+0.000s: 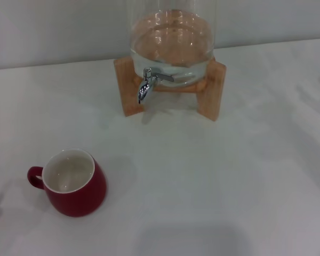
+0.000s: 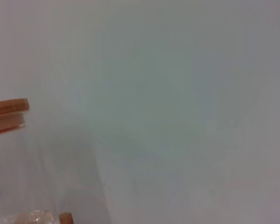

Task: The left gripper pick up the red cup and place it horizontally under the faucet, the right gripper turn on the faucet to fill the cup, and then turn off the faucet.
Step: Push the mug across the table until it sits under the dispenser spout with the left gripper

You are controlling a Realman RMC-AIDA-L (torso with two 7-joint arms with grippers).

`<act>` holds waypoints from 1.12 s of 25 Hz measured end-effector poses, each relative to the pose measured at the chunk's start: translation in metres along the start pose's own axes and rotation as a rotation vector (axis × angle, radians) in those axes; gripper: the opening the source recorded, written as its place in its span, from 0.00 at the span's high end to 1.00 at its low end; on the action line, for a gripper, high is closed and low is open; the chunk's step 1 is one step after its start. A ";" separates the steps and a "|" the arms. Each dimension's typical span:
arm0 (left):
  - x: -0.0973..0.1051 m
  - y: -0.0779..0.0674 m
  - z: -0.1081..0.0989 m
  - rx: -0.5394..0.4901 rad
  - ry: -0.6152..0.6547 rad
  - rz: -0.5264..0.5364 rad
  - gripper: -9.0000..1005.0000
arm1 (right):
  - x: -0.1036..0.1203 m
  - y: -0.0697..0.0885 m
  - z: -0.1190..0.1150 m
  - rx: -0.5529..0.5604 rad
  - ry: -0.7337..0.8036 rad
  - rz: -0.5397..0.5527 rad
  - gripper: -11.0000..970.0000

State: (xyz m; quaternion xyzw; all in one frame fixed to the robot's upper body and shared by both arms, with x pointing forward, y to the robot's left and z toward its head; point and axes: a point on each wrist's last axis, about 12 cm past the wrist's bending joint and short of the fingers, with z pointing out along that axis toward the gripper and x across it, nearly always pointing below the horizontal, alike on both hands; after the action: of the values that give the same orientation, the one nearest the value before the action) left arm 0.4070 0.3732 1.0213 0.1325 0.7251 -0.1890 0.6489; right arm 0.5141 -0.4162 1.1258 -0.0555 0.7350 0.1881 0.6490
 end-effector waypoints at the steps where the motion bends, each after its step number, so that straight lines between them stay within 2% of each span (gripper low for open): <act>1: 0.002 -0.001 0.003 0.001 0.001 -0.002 0.17 | 0.000 0.000 0.000 0.000 0.001 0.000 0.18; 14: 0.013 -0.010 0.027 0.040 0.059 -0.013 0.17 | 0.002 -0.001 -0.002 0.005 0.004 0.002 0.18; 28: 0.018 -0.013 0.035 0.081 0.111 0.053 0.17 | -0.002 -0.002 0.001 0.010 -0.010 0.000 0.18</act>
State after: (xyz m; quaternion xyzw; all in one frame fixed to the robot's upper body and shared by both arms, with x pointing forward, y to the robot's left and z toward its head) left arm 0.4304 0.3455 1.0020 0.1880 0.7479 -0.1932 0.6066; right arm 0.5156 -0.4183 1.1276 -0.0512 0.7328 0.1845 0.6529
